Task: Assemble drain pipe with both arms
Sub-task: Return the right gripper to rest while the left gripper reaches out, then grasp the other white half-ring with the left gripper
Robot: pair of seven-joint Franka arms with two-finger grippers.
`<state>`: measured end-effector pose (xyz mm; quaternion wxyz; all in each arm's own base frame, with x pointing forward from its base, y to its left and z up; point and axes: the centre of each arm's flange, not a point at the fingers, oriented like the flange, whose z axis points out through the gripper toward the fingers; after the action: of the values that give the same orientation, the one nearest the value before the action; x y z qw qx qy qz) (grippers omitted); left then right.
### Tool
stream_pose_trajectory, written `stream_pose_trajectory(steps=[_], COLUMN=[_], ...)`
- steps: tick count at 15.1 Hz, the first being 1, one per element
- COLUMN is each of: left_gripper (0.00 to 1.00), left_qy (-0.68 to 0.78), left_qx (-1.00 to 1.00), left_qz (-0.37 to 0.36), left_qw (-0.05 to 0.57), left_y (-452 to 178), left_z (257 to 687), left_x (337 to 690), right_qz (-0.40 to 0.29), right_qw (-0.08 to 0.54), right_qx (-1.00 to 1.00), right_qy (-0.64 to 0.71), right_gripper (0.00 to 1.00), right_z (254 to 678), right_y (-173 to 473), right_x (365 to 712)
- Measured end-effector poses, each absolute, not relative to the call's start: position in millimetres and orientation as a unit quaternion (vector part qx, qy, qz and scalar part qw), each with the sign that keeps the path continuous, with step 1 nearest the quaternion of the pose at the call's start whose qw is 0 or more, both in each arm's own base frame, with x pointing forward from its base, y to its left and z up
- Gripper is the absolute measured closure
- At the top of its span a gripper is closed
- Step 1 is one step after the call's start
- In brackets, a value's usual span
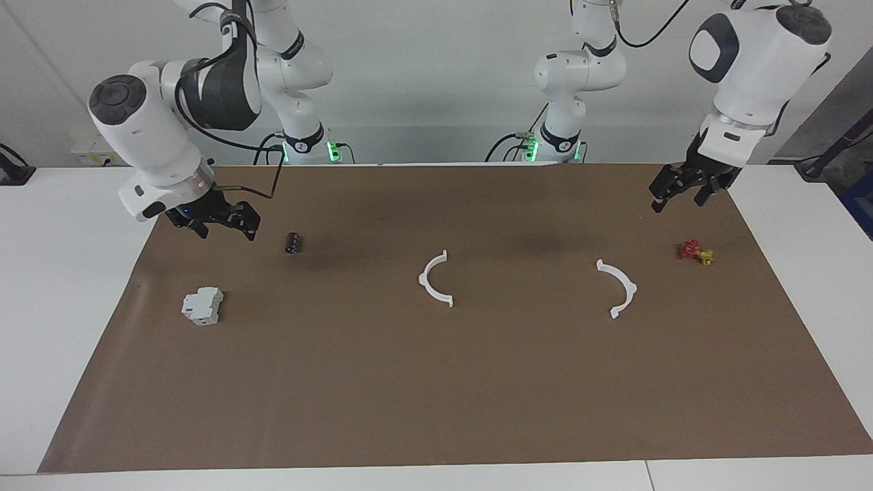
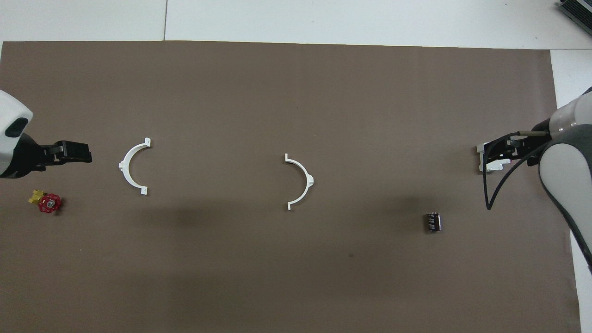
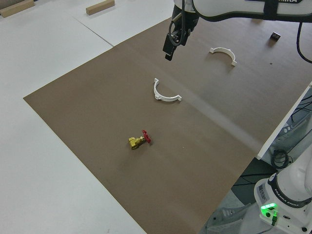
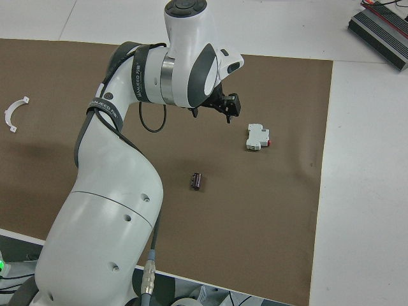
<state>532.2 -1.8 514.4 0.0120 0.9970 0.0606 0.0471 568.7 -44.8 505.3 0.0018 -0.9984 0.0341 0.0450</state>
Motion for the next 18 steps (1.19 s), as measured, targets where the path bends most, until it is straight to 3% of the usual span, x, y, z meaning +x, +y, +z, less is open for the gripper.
stream_pose_trajectory(steps=[4,10,18], left_gripper=[0.0,0.0,0.0], left_qy=[0.088,0.193,0.21], left_qx=[0.995,0.979,0.976], left_qz=[0.055,0.057,0.05], left_qw=[0.013,0.019,0.018], left_y=[0,-1,-3], left_z=[450,374,300], left_x=[537,534,540], right_qz=[0.035,0.035,0.047], right_qw=[0.005,0.006,-0.006], right_qx=[-0.999,-0.999,-0.999], right_qy=[0.027,0.016,0.008], right_gripper=[0.0,0.0,0.0], right_z=[528,616,616], right_y=[-60,-53,-47], right_x=[558,535,534])
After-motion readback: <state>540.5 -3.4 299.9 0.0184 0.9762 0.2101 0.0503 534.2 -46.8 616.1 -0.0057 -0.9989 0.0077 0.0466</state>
